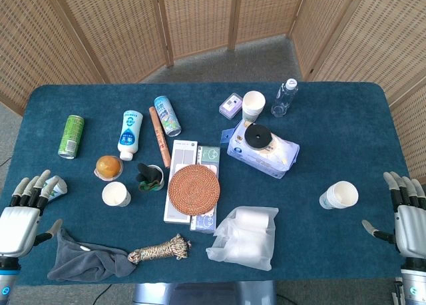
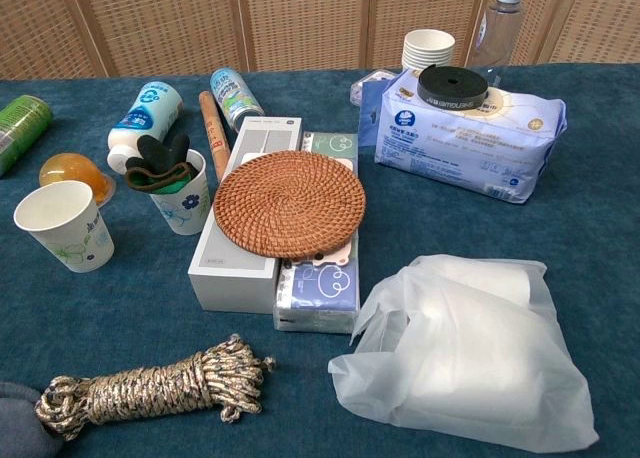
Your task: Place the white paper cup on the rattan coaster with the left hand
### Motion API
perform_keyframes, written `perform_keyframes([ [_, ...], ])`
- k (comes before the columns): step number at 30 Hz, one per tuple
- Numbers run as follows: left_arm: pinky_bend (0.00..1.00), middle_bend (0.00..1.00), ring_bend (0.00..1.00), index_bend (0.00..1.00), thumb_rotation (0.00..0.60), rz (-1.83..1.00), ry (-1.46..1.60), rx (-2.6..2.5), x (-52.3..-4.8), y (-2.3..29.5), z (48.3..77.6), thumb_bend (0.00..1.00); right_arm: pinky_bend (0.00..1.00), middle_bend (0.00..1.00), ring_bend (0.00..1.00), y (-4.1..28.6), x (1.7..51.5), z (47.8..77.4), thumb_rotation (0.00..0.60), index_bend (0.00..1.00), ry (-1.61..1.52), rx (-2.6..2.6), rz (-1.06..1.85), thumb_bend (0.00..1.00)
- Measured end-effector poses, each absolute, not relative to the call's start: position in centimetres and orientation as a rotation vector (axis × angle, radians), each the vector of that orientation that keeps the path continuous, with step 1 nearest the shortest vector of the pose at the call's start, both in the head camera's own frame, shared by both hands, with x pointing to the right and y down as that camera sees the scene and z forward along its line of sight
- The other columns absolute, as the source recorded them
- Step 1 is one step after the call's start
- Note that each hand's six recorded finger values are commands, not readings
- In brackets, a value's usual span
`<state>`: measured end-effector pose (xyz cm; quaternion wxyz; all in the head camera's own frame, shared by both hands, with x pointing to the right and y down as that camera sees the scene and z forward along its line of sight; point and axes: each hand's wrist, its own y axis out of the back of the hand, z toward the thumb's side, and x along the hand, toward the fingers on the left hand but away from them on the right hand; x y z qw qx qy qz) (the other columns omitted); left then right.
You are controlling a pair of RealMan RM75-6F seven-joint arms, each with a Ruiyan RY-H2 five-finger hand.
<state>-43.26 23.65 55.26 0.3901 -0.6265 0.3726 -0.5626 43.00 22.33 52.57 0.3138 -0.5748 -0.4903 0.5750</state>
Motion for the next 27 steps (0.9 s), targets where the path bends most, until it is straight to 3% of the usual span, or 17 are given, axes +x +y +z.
perform_keyframes([
  [10, 0.00, 0.00, 0.00, 0.00, 0.600, -1.433, 0.910, -1.652, -42.3, 23.0, 56.2, 0.29, 0.00, 0.00, 0.00, 22.4, 42.7, 52.7, 0.600, 0.00, -1.287, -1.528, 1.520, 0.03],
  [27, 0.00, 0.00, 0.00, 0.00, 0.600, -1.549, 0.646, -1.774, -36.7, 16.9, 62.4, 0.26, 0.00, 0.00, 0.00, 22.4, 42.6, 52.6, 0.600, 0.00, -1.295, -1.557, 1.511, 0.05],
])
